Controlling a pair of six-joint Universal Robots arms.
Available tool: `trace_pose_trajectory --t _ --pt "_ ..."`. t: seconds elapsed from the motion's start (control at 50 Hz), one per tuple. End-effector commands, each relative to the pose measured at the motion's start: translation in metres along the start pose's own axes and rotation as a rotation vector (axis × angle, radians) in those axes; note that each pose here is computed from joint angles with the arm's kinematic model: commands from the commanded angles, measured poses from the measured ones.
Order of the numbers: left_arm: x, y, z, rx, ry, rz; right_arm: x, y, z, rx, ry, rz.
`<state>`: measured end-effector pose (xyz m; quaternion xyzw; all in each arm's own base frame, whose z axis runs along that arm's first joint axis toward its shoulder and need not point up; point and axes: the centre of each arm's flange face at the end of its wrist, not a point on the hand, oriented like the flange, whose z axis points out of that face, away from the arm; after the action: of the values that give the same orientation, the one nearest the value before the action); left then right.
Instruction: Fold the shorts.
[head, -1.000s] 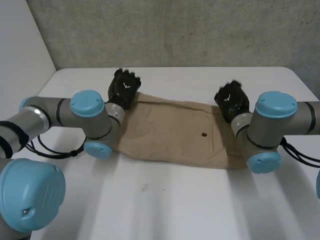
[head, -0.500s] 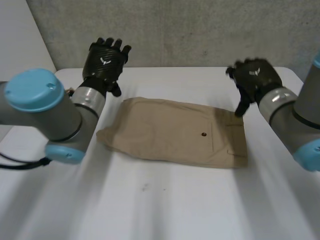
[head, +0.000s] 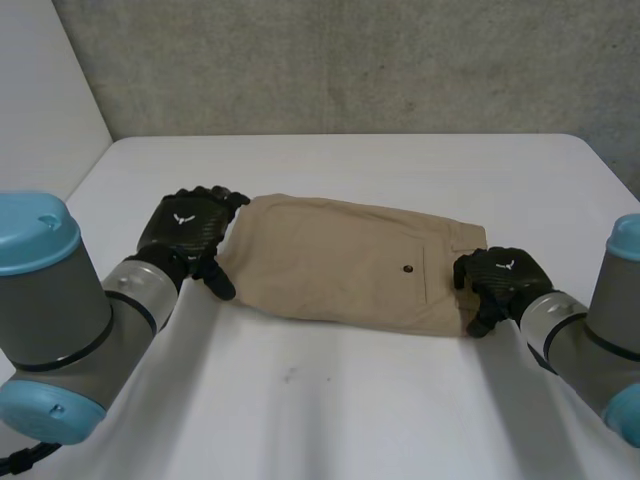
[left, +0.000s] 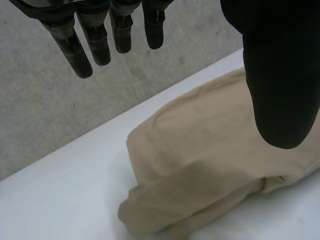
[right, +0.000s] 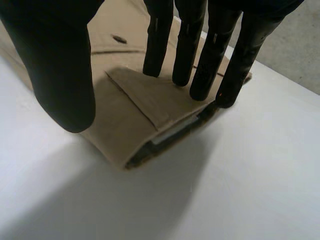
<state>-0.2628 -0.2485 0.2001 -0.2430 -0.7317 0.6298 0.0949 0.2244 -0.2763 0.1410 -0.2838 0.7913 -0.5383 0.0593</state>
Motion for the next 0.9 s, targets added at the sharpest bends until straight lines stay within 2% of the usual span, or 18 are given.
trace_pose_trajectory --t 0.02,0.18,0.34,0.42,0.52,0.58,0.72,0.8,0.82,0.88,0.9 --pt "0.001 0.004 0.0 -0.012 0.002 0.001 0.002 0.006 0.011 0.007 0.021 -0.043" --pt "0.002 0.006 -0.001 -0.018 0.003 0.001 0.004 0.009 0.017 0.015 0.034 -0.096" --pt "0.001 0.005 -0.003 -0.018 -0.002 0.001 0.042 0.001 0.009 -0.014 0.139 -0.098" --pt "-0.001 0.004 -0.006 -0.017 -0.006 0.002 0.073 -0.005 -0.007 -0.092 0.189 -0.169" --pt "-0.011 0.001 -0.008 -0.011 -0.033 -0.006 0.11 -0.009 -0.017 -0.198 0.238 -0.347" --pt "-0.012 0.001 -0.009 -0.008 -0.037 -0.006 0.116 -0.021 -0.015 -0.179 0.258 -0.426" --pt "-0.011 0.0 -0.009 -0.004 -0.033 -0.005 0.083 -0.086 -0.01 0.043 0.228 -0.553" --pt "-0.009 -0.001 -0.01 0.0 -0.028 -0.002 0.034 -0.117 -0.011 0.196 0.125 -0.629" --pt "-0.009 -0.002 -0.01 0.004 -0.028 -0.002 0.007 -0.122 -0.01 0.246 0.051 -0.654" --pt "-0.009 -0.004 -0.01 0.01 -0.03 -0.001 -0.039 -0.119 -0.008 0.309 -0.091 -0.689" --pt "-0.009 -0.006 -0.009 0.015 -0.03 -0.001 -0.068 -0.113 -0.01 0.343 -0.191 -0.71"
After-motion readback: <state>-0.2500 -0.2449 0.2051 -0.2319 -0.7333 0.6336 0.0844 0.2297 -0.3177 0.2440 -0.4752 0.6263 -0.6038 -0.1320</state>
